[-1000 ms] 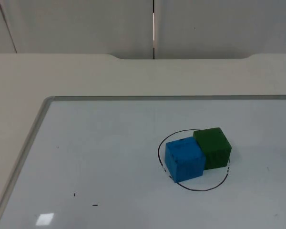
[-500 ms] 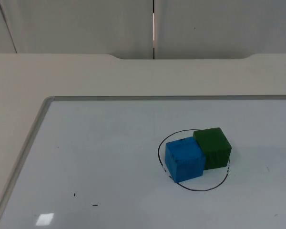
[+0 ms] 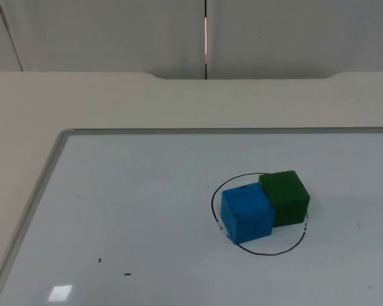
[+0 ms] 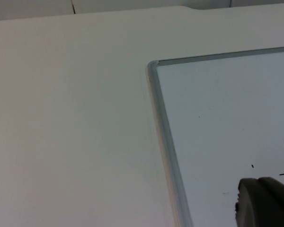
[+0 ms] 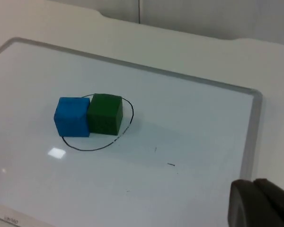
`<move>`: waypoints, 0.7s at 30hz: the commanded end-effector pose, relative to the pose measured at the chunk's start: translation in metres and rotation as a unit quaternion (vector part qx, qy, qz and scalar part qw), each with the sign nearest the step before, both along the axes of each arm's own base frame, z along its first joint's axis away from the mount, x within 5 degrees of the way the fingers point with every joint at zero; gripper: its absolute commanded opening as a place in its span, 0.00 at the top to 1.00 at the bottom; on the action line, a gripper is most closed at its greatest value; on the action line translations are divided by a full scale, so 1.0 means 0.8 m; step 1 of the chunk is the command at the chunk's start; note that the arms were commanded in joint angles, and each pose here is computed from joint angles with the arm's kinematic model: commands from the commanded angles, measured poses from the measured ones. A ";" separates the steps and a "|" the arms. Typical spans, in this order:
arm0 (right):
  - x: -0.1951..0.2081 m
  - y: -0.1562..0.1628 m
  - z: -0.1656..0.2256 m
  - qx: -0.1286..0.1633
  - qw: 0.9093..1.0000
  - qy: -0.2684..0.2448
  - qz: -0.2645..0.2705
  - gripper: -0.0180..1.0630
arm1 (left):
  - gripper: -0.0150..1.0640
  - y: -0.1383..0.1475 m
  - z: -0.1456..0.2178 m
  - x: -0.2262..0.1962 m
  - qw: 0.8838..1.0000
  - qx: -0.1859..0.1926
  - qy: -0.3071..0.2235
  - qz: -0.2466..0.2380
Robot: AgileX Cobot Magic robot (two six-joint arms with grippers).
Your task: Push the two cubes into the marked area.
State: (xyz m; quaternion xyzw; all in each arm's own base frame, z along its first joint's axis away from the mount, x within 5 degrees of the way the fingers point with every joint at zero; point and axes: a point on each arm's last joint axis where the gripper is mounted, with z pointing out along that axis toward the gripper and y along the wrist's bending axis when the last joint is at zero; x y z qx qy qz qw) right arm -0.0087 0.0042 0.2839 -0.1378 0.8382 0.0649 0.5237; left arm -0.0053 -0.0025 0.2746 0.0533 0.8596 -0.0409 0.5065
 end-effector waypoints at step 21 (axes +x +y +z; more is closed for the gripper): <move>0.001 -0.005 -0.005 0.000 1.000 0.010 -0.029 0.86 | 0.87 0.000 -0.001 0.000 1.000 -0.001 -0.005 0.001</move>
